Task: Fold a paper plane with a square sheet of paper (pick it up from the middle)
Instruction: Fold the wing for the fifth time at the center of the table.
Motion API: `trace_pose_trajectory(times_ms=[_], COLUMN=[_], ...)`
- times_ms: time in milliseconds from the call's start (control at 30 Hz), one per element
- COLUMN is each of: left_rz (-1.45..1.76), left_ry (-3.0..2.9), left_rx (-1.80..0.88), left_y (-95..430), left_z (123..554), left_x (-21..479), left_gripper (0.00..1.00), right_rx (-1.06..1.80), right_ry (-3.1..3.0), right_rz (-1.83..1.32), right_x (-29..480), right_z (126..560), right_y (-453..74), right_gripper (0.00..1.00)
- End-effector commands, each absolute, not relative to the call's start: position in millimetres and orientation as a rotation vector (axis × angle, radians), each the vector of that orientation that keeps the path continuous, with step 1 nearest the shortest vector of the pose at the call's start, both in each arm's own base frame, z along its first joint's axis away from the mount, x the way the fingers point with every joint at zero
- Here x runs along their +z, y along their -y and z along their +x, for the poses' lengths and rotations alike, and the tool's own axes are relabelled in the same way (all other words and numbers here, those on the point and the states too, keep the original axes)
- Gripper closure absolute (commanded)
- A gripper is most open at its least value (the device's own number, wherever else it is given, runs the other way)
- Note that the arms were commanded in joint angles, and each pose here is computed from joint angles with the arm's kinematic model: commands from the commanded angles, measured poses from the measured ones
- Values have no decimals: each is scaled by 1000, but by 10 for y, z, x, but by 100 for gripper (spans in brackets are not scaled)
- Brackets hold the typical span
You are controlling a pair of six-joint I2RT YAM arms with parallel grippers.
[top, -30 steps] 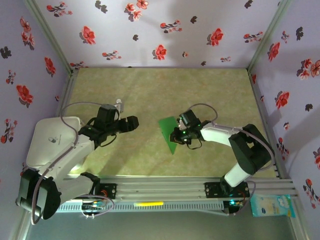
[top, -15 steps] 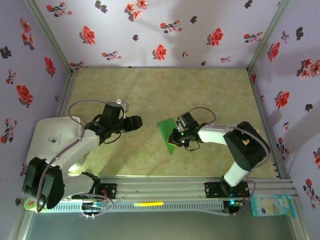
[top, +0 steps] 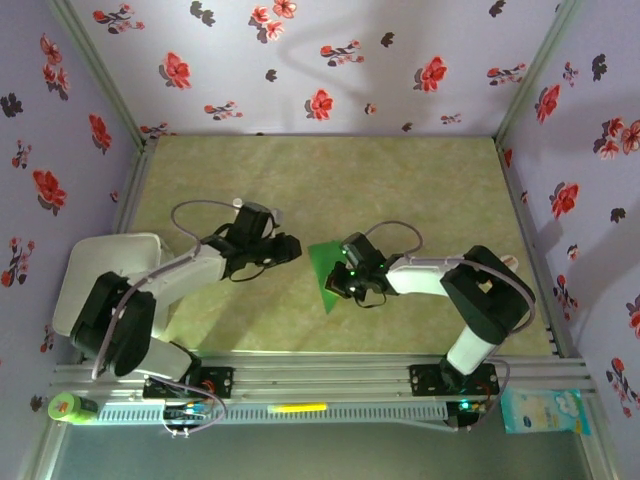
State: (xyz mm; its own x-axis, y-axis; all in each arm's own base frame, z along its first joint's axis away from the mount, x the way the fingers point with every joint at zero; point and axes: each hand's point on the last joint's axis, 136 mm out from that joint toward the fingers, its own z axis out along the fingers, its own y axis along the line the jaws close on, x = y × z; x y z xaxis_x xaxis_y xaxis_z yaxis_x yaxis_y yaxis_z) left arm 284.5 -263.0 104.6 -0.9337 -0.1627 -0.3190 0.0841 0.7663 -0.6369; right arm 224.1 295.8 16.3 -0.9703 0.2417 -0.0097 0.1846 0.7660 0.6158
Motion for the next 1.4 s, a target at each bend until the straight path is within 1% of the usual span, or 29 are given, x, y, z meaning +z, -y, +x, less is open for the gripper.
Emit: trace_pose_trajectory(times_ms=[0, 133, 367, 633, 800, 867, 933, 1033, 1067, 1200, 1367], left_rz=[-47, -49, -67, -149, -167, -171, -170, -173, -172, -137, -68], left_ry=[-2592, -2633, -2674, -2767, -2808, -2825, -2842, -2879, -2887, -2899, -2896], left_rx=[-1029, -1052, -1100, -1054, -992, -967, -946, -914, -904, -885, -889], left_y=[2857, 3029, 3257, 3290, 3229, 3197, 3170, 3113, 3095, 3042, 3016], left_z=[2894, 2912, 2981, 3008, 2984, 2964, 2941, 2873, 2852, 2770, 2699], left_x=[1118, 997, 823, 476, 293, 215, 141, 22, -1, -37, -22], left_gripper=[73, 79, 81, 87, 87, 87, 88, 89, 90, 90, 90], right_rx=[879, 905, 908, 903, 929, 986, 1064, 1106, 1101, 1048, 1011], right_ry=[-2911, -2897, -2901, -2920, -2903, -2873, -2832, -2780, -2773, -2749, -2712], right_rz=[458, 495, 493, 489, 482, 468, 442, 403, 394, 430, 574], right_x=[-73, -77, -91, -124, -78, 0, 120, 317, 365, 458, 428], right_z=[2140, 2129, 2105, 2076, 2101, 2133, 2172, 2235, 2250, 2304, 2380], right_y=[-2822, -2827, -2830, -2825, -2857, -2918, -2997, -3037, -3022, -2808, -2423], right_gripper=[92, 92, 92, 91, 91, 89, 85, 74, 72, 69, 67])
